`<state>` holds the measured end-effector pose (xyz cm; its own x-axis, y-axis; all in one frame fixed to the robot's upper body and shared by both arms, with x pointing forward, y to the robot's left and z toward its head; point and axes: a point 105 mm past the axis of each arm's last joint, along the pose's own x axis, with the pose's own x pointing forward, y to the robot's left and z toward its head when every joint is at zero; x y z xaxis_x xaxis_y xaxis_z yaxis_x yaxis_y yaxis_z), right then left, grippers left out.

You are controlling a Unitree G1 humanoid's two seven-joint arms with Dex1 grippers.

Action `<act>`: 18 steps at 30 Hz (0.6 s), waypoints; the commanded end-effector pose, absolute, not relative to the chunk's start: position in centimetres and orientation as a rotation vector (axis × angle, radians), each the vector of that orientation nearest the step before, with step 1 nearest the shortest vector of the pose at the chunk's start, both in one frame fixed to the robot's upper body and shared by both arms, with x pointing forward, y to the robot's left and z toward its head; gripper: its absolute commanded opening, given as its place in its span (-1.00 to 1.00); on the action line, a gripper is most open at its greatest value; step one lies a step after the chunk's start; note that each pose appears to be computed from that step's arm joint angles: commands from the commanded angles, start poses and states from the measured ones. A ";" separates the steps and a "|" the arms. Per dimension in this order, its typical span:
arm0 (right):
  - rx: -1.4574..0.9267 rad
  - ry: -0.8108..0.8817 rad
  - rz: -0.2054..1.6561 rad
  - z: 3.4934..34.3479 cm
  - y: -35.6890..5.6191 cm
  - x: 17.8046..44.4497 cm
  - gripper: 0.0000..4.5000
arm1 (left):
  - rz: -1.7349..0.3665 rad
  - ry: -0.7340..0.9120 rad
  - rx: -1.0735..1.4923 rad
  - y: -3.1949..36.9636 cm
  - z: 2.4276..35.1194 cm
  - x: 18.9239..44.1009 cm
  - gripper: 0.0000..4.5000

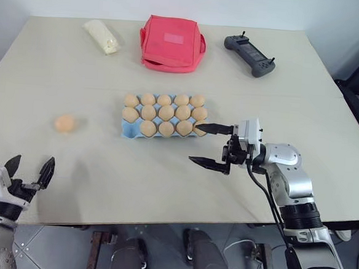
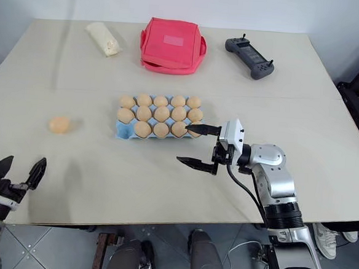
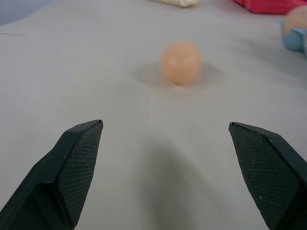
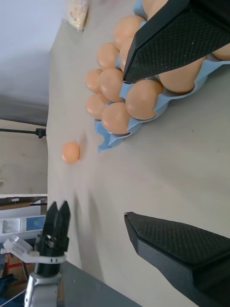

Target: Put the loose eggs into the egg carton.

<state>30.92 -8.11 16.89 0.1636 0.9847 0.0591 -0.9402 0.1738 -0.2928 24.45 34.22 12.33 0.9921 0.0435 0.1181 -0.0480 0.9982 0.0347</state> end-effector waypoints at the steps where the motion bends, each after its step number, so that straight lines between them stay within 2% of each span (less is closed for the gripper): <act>1: -0.227 -0.305 1.397 17.8 -7.8 30.8 1.00 | 0.020 -0.152 0.073 34.0 14.5 27.6 0.99; 7: -0.228 -0.310 1.393 17.9 -7.4 30.8 1.00 | 0.000 -0.114 0.081 34.0 14.9 32.2 0.99; 12: -0.226 -0.321 1.369 18.0 -7.4 30.8 1.00 | -0.023 -0.050 0.074 33.6 14.0 34.4 0.99; 15: -0.223 -0.323 1.356 18.0 -7.4 30.8 1.00 | -0.032 -0.035 0.066 33.5 13.7 35.0 0.72; 18: -0.220 -0.323 1.347 18.0 -7.4 30.7 1.00 | -0.056 -0.027 0.071 33.2 13.7 35.2 0.31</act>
<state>31.11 -7.46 16.83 0.1969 0.9778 0.0717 -0.9321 0.2093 -0.2955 35.17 32.90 12.42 0.9987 -0.0518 -0.0014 0.0518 0.9979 0.0376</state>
